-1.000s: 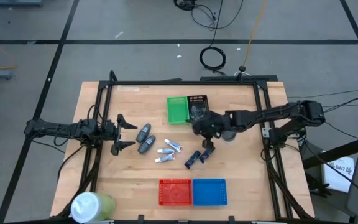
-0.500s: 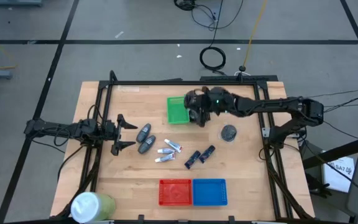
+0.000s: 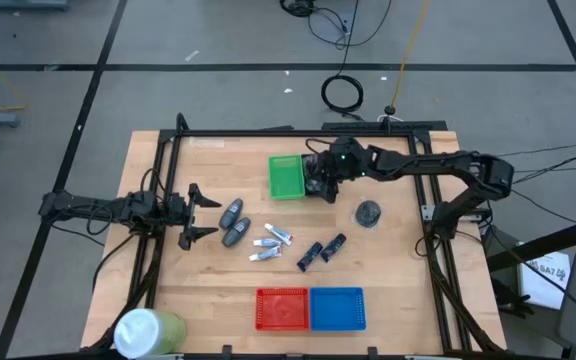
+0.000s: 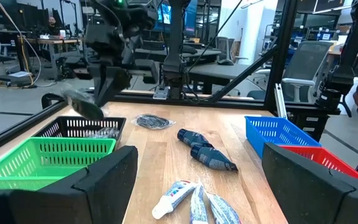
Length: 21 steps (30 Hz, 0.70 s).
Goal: Pick & Place Travel size toiletries
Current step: Put the right hairbrush into the black bin
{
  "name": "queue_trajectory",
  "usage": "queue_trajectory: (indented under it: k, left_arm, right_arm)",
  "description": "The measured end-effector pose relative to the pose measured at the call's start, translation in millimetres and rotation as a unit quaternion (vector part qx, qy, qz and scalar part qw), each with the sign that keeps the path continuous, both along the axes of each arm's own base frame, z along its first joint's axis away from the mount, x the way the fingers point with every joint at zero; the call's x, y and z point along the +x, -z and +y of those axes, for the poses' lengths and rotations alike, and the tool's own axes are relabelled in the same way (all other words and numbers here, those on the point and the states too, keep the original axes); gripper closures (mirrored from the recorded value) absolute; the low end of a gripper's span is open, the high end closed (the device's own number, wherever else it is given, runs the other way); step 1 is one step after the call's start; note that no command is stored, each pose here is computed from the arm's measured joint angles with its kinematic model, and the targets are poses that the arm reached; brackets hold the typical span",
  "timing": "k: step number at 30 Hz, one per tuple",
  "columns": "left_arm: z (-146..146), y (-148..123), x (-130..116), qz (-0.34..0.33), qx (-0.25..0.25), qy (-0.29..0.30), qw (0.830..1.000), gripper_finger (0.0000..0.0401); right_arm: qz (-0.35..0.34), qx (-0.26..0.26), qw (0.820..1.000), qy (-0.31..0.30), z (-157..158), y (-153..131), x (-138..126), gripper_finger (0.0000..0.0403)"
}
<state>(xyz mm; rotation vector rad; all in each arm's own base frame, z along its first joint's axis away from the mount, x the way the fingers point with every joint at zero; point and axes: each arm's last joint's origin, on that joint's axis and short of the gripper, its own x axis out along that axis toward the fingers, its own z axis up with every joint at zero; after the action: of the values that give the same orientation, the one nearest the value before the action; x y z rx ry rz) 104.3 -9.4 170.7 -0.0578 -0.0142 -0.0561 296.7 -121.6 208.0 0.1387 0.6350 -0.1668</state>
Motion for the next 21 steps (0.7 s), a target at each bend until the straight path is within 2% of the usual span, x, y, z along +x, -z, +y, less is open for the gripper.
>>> queue_trajectory:
  k: [10, 21]
  left_arm:
    - [0, 0, 0, 0.000, 0.000, 0.000, 1.000, 0.0064]
    - [0, 0, 0, 0.000, 0.000, 0.000, 1.000, 0.0064]
  right_arm:
    - [0.035, 0.020, 0.999, 0.010, 0, 22, -2, 0.0403]
    - [0.033, 0.017, 0.999, 0.021, -1, 23, -3, 0.0396]
